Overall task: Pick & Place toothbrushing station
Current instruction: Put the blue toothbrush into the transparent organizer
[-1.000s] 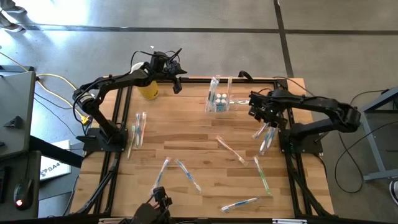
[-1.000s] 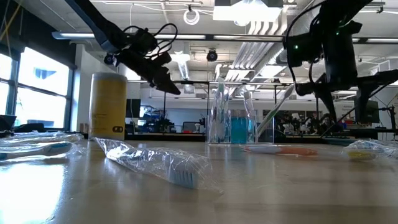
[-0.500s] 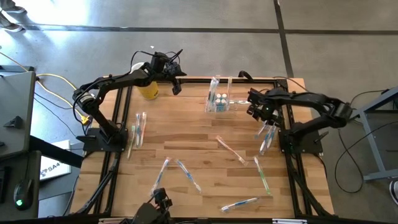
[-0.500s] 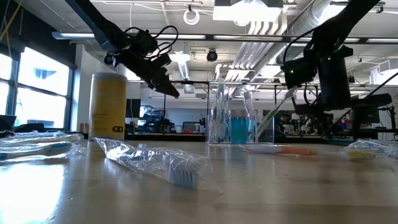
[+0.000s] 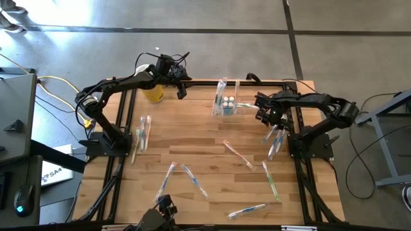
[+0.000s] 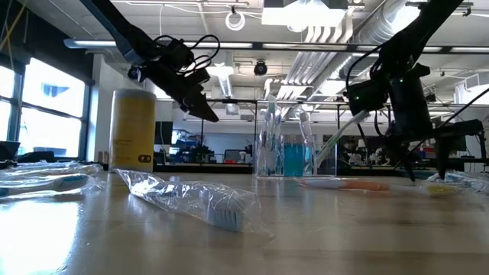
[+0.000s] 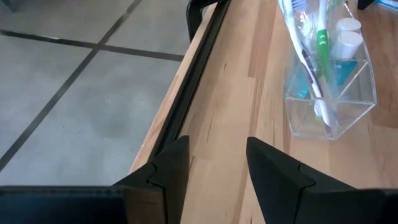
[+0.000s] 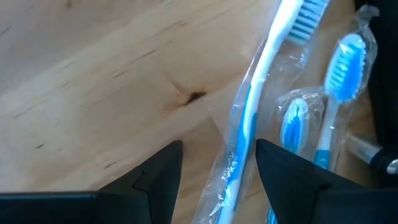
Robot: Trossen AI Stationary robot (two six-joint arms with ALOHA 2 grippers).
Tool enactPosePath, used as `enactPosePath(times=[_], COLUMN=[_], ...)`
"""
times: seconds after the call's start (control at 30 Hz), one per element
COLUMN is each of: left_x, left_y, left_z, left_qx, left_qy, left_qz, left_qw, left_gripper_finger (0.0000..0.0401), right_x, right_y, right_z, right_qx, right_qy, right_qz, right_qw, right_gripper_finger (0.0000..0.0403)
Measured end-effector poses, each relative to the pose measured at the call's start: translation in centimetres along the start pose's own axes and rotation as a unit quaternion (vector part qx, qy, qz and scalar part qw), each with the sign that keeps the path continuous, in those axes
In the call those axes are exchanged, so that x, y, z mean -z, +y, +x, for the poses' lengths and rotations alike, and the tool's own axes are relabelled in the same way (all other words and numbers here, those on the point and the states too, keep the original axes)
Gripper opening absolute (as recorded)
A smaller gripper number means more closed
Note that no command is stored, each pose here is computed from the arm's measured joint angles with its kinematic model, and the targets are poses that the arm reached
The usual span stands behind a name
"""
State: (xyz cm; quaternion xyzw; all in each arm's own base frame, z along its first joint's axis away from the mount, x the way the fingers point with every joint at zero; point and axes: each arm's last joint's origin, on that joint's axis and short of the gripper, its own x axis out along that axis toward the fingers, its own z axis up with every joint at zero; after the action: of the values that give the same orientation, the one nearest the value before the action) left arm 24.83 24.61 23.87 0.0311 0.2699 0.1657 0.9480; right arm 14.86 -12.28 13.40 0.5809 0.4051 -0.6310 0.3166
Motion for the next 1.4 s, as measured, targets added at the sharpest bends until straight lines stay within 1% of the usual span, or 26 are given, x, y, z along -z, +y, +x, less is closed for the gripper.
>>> enactPosePath(times=[0.13,0.23,0.33,0.47,0.5,0.7,0.77,0.8,0.93,1.0,1.13,1.2,1.27,1.33,1.4], left_x=[0.0,0.0,0.0,0.0,0.0,0.1,0.1,0.2,0.2,0.2,0.4,0.5,0.5,0.3,-0.1], left_y=[0.0,0.0,0.0,0.0,0.0,0.0,-0.1,-0.1,-0.1,-0.1,-0.2,-0.4,-0.7,-1.5,-2.7], left_z=[0.0,0.0,0.0,0.0,0.0,0.0,0.0,0.0,0.0,0.0,0.0,0.0,0.0,0.0,0.0], left_qx=[0.0,0.0,0.0,0.0,0.0,0.002,0.003,0.003,0.004,0.005,0.012,0.038,0.087,0.163,0.25], left_qy=[0.0,0.0,0.0,0.0,0.0,0.004,0.006,0.008,0.011,0.011,0.016,0.015,0.005,-0.017,-0.043], left_qz=[0.0,0.0,0.0,0.0,0.0,-0.001,-0.002,-0.003,-0.005,-0.008,-0.024,-0.036,-0.049,-0.055,-0.055], left_qw=[1.0,1.0,1.0,1.0,1.0,1.0,1.0,1.0,1.0,1.0,1.0,0.998,0.995,0.985,0.966], left_gripper_finger=[0.0154,0.0154,0.0154,0.0154,0.0154,0.0154,0.0154,0.0154,0.0154,0.0154,0.0154,0.0154,0.0154,0.0154,0.0154], right_x=[-0.1,-0.1,-0.2,-0.2,-0.2,-0.1,0.0,0.0,0.3,0.7,1.3,1.6,2.3,3.1,4.1], right_y=[0.1,0.2,0.3,0.4,0.3,0.1,-0.6,-0.9,-1.9,-2.3,-3.0,-3.7,-4.3,-5.2,-6.2], right_z=[0.0,0.0,0.0,0.0,0.0,0.0,-0.2,-0.6,-2.8,-3.9,-6.5,-7.8,-9.2,-10.3,-11.3], right_qx=[-0.003,-0.004,-0.008,-0.013,-0.012,-0.006,0.014,0.023,0.029,0.017,-0.036,-0.054,-0.083,-0.107,-0.13], right_qy=[-0.014,-0.02,-0.02,-0.018,-0.018,-0.018,-0.013,-0.007,-0.015,-0.027,-0.046,-0.058,-0.07,-0.076,-0.098], right_qz=[-0.014,-0.015,-0.031,-0.051,-0.054,-0.069,-0.078,-0.078,-0.083,-0.09,-0.094,-0.1,-0.117,-0.142,-0.167], right_qw=[1.0,1.0,0.999,0.998,0.998,0.997,0.997,0.997,0.996,0.995,0.994,0.992,0.987,0.981,0.972], right_gripper_finger=[0.0196,0.0171,0.0119,0.0026,0.0018,0.0016,0.0015,0.0015,0.0016,0.0015,0.0015,0.0015,0.0015,0.0015,0.0015])
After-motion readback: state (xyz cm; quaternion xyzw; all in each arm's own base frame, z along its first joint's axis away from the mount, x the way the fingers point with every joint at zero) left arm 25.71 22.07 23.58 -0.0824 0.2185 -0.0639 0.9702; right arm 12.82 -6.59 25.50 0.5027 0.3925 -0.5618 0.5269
